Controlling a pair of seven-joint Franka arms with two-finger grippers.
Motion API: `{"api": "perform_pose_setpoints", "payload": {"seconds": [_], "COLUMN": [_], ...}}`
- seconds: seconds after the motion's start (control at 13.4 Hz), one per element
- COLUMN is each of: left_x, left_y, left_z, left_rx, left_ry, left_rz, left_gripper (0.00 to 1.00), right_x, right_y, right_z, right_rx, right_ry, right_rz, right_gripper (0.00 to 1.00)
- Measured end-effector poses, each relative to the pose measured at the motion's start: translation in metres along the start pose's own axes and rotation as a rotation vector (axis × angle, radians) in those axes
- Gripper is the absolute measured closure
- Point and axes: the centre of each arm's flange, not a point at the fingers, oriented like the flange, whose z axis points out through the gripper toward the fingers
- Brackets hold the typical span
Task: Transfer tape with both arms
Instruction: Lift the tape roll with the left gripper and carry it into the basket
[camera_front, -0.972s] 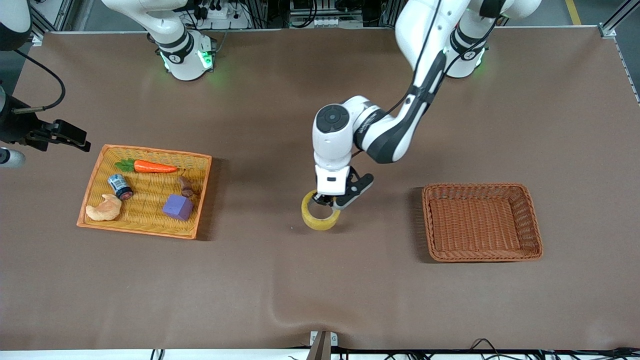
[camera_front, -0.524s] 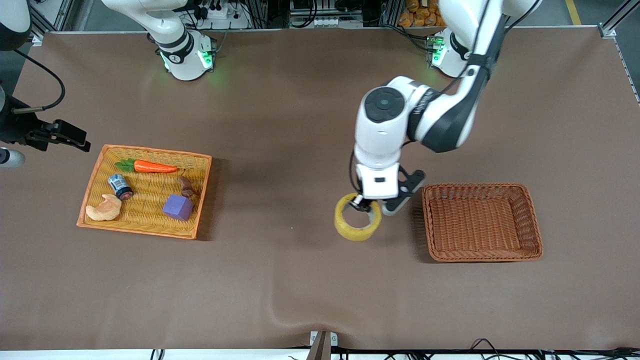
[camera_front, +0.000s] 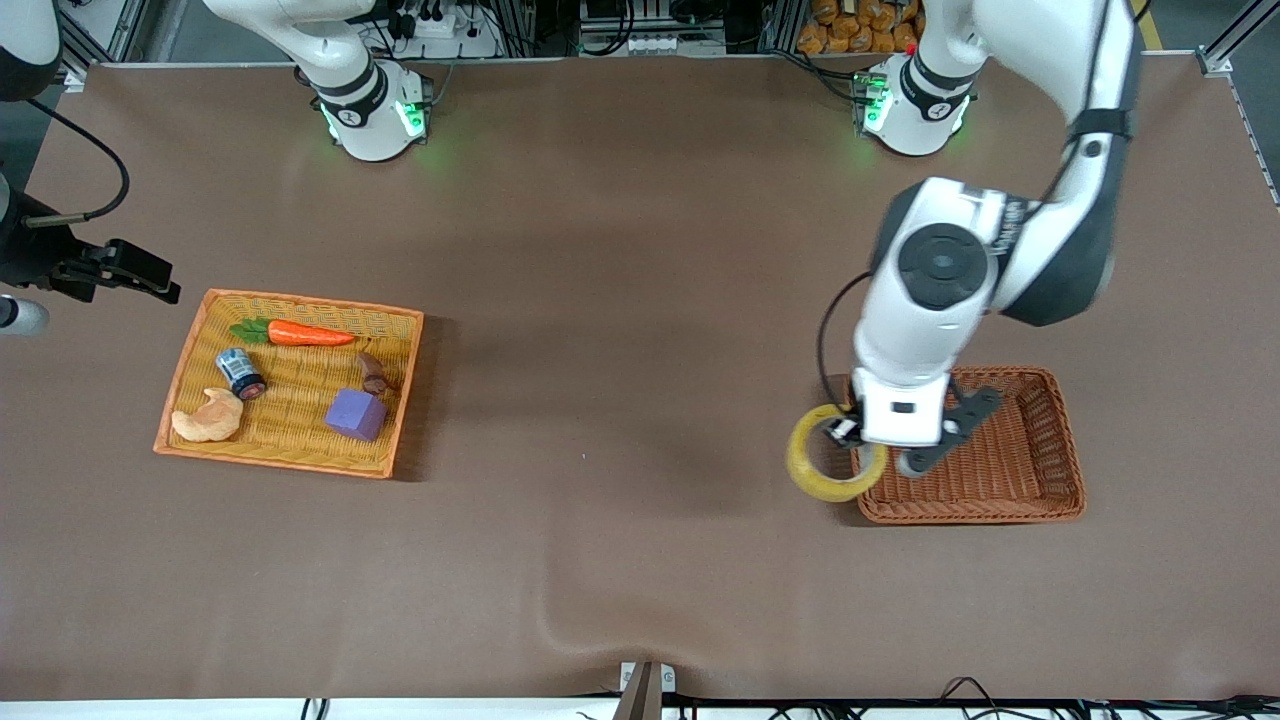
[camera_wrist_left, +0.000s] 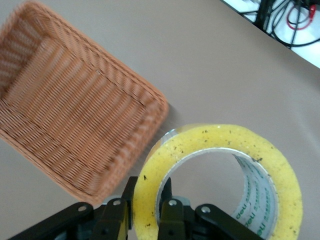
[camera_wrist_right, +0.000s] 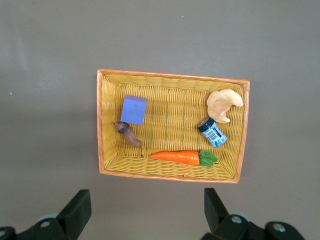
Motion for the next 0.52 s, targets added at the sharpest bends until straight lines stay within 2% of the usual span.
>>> {"api": "perform_pose_setpoints", "payload": {"seconds": [0.52], "left_x": [0.076], "left_y": [-0.105], "left_z": [-0.003], "left_rx": [0.033], "left_ry": [-0.023], "left_rz": [0.211], "left_gripper": [0.78], "right_x": [0.0], "right_y": [0.0], "right_z": [0.0], "right_rx": [0.0], "right_ry": [0.0], "right_rz": [0.0], "right_gripper": [0.0]}}
